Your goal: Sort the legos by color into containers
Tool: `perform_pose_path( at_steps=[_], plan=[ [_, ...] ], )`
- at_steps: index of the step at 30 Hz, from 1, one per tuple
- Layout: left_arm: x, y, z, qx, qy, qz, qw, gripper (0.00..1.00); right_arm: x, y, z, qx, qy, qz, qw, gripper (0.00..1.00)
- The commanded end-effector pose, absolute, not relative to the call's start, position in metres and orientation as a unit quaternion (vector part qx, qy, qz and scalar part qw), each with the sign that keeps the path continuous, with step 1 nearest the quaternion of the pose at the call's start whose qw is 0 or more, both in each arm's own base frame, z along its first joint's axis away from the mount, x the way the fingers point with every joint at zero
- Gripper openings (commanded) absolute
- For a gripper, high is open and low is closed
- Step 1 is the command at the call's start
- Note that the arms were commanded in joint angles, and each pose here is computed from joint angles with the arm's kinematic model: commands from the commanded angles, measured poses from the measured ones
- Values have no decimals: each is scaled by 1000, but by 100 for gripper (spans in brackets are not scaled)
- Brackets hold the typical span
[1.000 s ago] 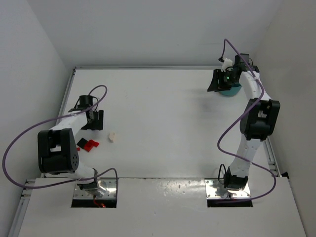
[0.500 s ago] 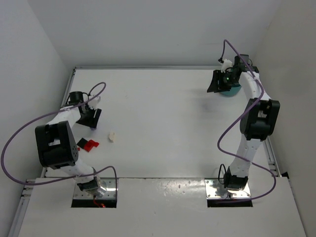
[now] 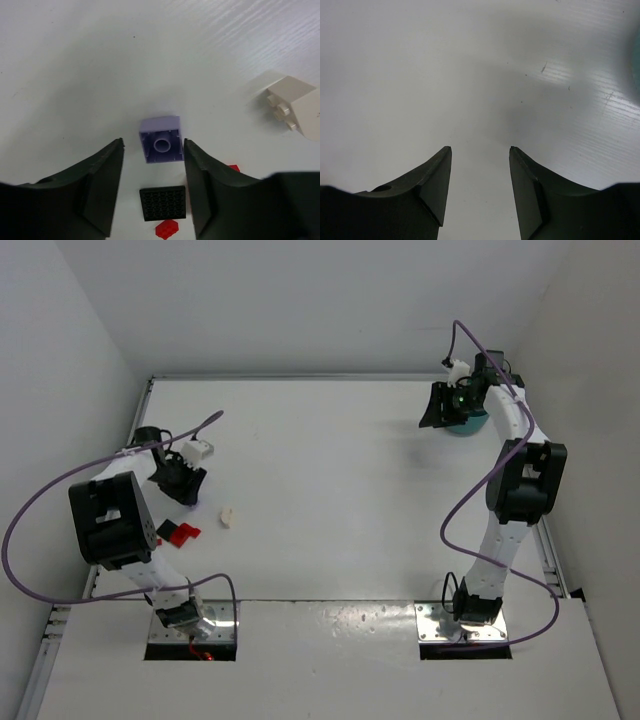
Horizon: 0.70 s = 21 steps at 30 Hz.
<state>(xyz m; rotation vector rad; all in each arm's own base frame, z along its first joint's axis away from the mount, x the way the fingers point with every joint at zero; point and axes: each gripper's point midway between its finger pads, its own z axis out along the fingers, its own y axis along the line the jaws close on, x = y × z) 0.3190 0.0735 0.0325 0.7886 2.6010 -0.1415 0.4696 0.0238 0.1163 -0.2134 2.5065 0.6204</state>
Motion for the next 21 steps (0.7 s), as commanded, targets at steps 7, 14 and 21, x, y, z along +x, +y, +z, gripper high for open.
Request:
perform_pose_path(
  at_steps=[7, 14, 21],
  plan=[
    [322, 72, 20, 309, 924, -78, 209, 52, 475, 29, 134, -92, 920, 242, 293, 51],
    [318, 72, 13, 299, 929, -79, 202, 49, 473, 29, 134, -92, 921, 242, 292, 51],
    [318, 44, 40, 297, 910, -128, 259, 25, 458, 56, 148, -109, 904, 290, 295, 51]
  ],
)
